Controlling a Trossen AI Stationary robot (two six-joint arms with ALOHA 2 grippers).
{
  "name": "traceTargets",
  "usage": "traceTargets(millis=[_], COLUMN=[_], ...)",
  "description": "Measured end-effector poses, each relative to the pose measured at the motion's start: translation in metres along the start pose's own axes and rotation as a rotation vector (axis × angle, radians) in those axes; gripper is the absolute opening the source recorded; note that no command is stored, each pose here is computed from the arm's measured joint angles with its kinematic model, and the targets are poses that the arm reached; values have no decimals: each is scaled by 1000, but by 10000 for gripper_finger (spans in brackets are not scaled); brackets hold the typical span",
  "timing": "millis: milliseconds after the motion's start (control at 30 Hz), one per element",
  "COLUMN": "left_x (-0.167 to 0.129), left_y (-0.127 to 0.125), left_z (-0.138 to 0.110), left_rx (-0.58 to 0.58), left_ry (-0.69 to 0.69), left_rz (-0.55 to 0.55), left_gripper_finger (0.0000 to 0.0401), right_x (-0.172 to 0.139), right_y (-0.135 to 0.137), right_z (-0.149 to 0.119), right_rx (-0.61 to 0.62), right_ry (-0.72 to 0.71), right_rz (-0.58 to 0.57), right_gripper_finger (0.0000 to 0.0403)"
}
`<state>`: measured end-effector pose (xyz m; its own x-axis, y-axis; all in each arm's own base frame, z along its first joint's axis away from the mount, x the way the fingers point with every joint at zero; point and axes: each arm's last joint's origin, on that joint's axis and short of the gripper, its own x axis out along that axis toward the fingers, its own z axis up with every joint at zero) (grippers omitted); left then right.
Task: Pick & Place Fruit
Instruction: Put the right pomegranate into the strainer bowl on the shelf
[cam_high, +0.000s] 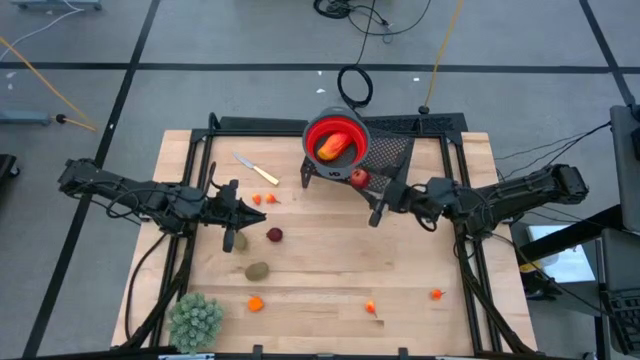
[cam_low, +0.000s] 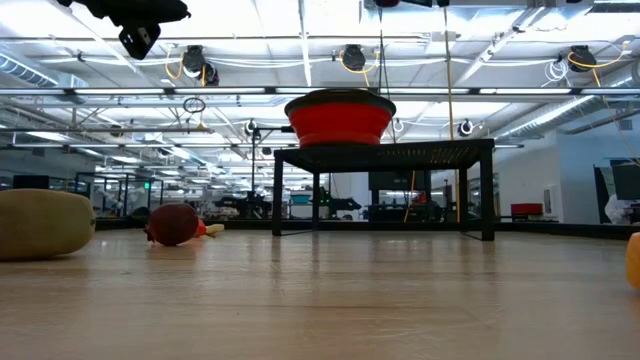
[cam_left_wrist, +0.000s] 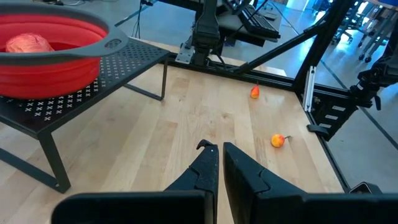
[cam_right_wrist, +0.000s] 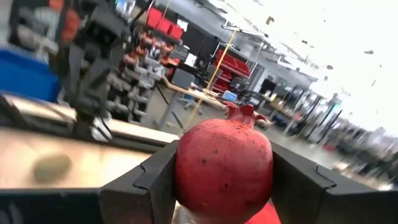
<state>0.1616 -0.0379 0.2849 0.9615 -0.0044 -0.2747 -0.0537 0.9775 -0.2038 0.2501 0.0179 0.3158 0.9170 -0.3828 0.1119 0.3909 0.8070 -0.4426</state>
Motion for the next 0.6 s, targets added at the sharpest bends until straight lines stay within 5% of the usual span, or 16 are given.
traceTargets(millis=[233, 600], left_x=[0, 0], left_y=[0, 0], left_z=[0, 0], left_rx=[-5, -5], left_ry=[-2, -2], left_rz=[0, 3], left_gripper_finger=[21, 21], right_x=[10, 31], right_y=[-20, -59], right_z=[-4, -7], right_rx=[-24, 229], right_ry=[25, 60], right_rz=[-88, -186], right_gripper_finger=[199, 199])
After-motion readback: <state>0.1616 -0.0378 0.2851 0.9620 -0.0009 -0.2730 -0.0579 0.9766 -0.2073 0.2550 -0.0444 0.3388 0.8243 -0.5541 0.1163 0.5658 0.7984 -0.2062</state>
